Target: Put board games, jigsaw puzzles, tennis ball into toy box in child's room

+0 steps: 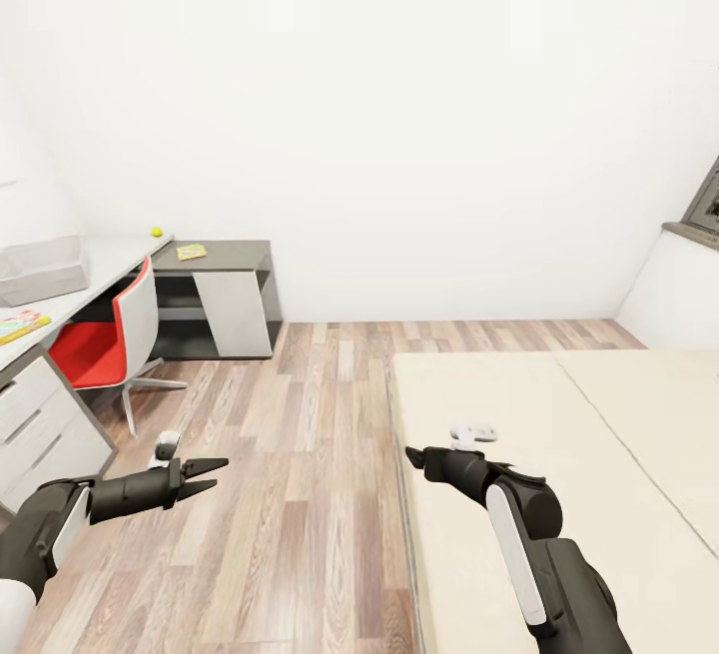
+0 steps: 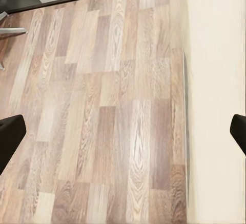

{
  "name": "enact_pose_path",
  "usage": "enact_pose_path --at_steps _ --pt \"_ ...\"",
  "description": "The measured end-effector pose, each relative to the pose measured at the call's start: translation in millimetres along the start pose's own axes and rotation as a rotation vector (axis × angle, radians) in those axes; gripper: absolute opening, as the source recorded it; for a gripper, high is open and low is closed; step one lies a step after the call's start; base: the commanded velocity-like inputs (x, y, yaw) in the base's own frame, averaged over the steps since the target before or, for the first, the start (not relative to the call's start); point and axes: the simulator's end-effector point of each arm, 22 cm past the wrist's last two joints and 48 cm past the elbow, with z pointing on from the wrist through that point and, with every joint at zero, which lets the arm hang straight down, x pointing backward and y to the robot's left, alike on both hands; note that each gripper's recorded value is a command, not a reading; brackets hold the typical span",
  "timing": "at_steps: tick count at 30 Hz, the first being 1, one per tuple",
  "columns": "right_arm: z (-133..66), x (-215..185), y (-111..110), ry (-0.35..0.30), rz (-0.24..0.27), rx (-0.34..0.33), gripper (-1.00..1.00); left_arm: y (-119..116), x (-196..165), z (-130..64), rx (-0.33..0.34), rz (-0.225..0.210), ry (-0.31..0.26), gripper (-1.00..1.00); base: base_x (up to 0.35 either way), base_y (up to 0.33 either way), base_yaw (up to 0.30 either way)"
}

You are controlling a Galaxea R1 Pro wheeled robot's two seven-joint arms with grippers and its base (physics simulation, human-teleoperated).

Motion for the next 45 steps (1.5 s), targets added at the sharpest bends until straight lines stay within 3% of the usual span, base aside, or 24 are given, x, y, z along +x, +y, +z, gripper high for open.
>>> enact_pose_path --at_steps 45 --pt "0.0 -0.3 0.0 0.000 0.000 0.000 1.00 0.7 0.7 0.3 -0.004 0.001 0.003 1.00 0.000 -0.246 0.000"
